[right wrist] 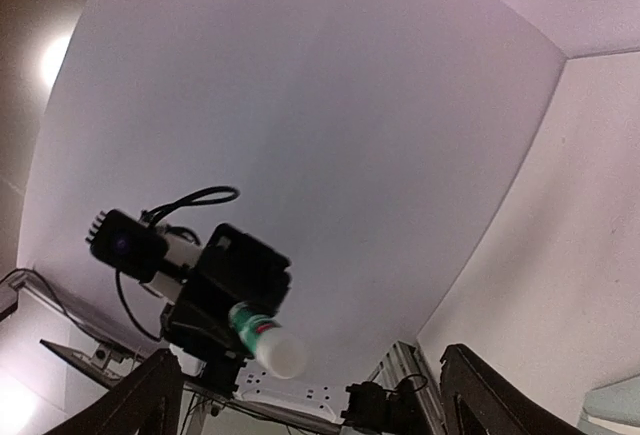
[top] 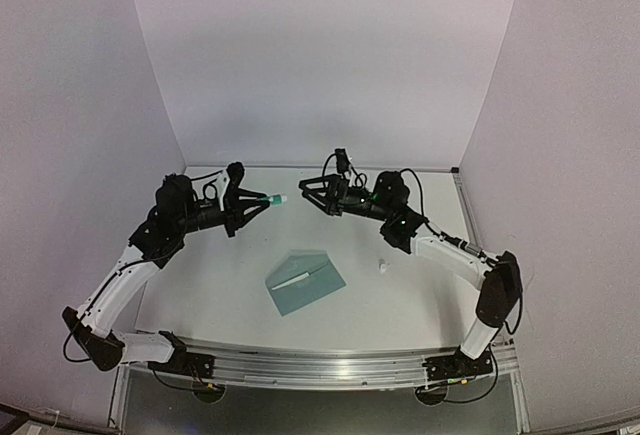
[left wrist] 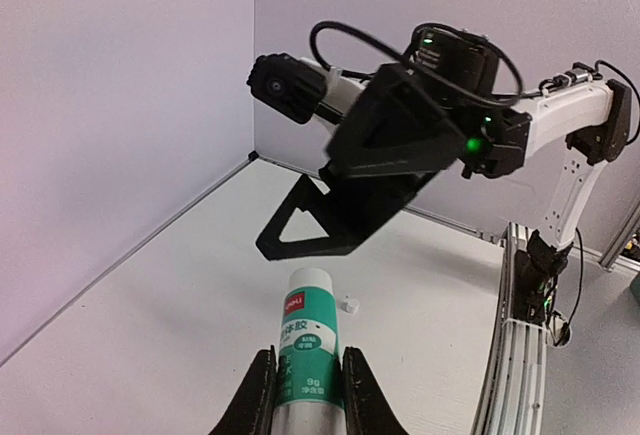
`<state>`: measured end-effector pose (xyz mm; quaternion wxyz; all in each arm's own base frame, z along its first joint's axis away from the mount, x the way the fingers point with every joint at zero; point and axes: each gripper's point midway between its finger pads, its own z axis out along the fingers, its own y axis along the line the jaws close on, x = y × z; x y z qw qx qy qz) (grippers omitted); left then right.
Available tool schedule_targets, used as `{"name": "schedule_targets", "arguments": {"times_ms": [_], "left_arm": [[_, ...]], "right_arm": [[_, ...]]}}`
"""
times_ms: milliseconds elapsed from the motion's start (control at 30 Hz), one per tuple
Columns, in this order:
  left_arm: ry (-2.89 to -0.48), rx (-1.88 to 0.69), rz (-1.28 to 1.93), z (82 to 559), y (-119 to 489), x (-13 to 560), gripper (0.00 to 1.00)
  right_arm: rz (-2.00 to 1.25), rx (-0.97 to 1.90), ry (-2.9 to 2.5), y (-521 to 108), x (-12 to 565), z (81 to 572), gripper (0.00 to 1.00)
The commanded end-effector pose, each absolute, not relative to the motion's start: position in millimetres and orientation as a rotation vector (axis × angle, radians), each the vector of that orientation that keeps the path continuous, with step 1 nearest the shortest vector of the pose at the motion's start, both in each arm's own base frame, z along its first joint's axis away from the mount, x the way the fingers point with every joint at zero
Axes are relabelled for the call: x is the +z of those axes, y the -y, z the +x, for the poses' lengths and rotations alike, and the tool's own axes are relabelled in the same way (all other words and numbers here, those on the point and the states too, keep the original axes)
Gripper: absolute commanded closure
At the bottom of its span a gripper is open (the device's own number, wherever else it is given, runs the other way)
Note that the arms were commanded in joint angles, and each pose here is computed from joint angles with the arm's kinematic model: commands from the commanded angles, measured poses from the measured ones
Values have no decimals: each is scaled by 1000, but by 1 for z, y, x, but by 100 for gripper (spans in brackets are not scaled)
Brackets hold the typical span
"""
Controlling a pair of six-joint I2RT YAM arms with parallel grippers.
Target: Place the letter into the envelope and seal it
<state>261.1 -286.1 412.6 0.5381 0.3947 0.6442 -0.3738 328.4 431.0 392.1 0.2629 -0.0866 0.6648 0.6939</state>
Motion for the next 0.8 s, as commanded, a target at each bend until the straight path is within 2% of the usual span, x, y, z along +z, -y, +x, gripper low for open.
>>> {"name": "schedule_targets", "arguments": {"times_ms": [0,300,567,700,767], "left_arm": [[-1402,-952,873,260,288,447,100],[-1345,-983,883,254,292,452,100],[-1354,-977,885,255,298,446,100],[-1348,-934,869,261,300,447,100],[-1353,-907,864,263,301,445,100]], "right_arm": [[-434,2019,-1612,-460,439,284,14],[-414,2062,-1642,-481,431,287,24],[-456,2099,-1602,-489,447,288,58],[-459,2113,-1611,-492,445,288,66],[-462,2115,-1611,-492,445,288,76]]}}
